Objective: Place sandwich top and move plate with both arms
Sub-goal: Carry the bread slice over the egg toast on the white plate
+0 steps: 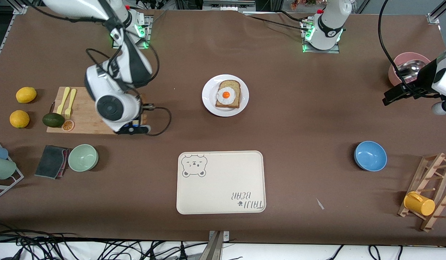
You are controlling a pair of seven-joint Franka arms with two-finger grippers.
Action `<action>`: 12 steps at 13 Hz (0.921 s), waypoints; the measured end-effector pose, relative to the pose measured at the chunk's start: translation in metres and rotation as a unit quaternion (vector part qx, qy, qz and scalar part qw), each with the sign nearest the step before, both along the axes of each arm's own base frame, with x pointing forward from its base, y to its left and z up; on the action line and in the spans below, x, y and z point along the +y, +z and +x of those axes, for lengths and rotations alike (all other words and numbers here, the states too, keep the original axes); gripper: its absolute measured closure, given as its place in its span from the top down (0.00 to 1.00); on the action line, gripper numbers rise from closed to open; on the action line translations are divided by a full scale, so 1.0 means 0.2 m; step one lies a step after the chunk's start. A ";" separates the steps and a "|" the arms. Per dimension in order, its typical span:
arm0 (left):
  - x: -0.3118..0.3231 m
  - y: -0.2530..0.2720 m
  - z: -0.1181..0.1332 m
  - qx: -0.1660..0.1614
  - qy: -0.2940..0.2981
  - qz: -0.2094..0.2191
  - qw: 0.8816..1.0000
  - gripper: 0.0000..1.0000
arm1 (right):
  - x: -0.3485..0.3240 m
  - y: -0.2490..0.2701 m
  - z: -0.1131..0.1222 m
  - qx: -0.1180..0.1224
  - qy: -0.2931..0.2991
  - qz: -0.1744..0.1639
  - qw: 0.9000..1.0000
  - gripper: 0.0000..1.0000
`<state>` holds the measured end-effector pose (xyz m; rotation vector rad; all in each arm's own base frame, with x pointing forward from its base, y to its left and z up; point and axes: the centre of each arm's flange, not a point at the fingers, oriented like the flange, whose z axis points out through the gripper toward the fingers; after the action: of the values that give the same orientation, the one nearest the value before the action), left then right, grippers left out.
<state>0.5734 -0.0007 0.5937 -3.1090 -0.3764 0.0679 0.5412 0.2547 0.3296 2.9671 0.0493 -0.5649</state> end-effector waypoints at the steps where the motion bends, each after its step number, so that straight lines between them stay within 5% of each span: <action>1: 0.00 0.00 0.00 0.000 0.000 0.000 1.000 1.00 | 0.14 0.06 -0.06 -0.009 -0.002 0.002 1.000 0.06; 7: 0.07 0.03 0.00 -0.007 0.012 0.000 1.000 1.00 | 0.87 0.17 -0.45 -0.046 -0.027 -0.007 0.999 0.06; 12: 0.13 0.04 0.00 -0.008 0.024 0.001 1.000 1.00 | 1.25 -0.11 -0.52 -0.041 -0.090 -0.015 0.995 0.06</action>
<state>0.5734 0.0263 0.6012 -3.1012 -0.4504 0.0442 0.4366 0.5055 0.3086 2.9800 -0.2343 -0.4579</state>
